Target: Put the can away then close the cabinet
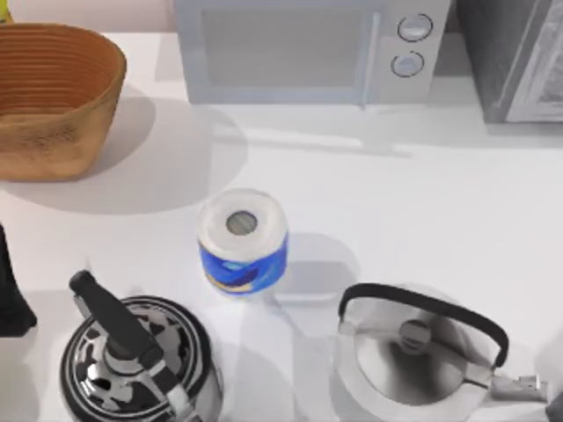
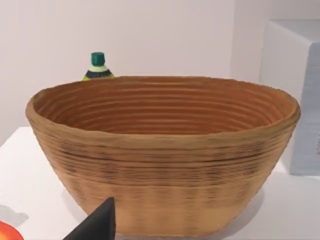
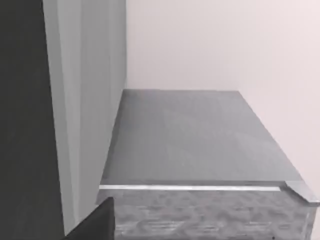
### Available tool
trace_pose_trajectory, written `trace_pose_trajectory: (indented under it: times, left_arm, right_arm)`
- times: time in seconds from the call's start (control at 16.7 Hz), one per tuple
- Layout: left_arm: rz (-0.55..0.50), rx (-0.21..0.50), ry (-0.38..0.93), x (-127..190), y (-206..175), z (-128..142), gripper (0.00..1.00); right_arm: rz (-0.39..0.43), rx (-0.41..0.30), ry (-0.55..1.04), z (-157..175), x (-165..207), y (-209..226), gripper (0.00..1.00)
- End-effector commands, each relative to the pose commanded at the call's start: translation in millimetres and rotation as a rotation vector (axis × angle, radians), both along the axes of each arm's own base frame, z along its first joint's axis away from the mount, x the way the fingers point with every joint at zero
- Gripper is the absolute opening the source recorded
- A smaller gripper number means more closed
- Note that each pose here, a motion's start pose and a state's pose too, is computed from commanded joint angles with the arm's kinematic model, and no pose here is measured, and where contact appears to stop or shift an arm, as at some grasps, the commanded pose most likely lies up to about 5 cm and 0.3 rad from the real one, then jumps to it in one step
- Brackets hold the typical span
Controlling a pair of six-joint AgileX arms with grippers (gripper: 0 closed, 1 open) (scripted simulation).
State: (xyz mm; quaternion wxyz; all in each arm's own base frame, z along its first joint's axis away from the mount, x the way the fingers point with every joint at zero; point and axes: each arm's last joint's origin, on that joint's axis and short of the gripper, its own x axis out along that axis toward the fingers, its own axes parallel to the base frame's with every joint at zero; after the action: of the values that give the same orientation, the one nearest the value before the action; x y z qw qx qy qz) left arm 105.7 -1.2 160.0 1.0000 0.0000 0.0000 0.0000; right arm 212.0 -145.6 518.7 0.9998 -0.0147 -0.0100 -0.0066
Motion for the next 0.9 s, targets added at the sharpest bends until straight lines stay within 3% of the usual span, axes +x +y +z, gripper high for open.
trace_pose_trajectory:
  times: [0.36, 0.66, 0.9]
  left_arm:
    - [0.0, 0.0, 0.0, 0, 0, 0, 1.0]
    - [0.0, 0.0, 0.0, 0, 0, 0, 1.0]
    - [0.0, 0.0, 0.0, 0, 0, 0, 1.0]
  right_arm:
    - [0.006, 0.017, -0.007, 1, 44, 116, 1.0]
    - [0.017, 0.036, -0.007, 0, 29, 206, 1.0]
    - [0.017, 0.03, 0.018, -7, 17, 239, 1.0]
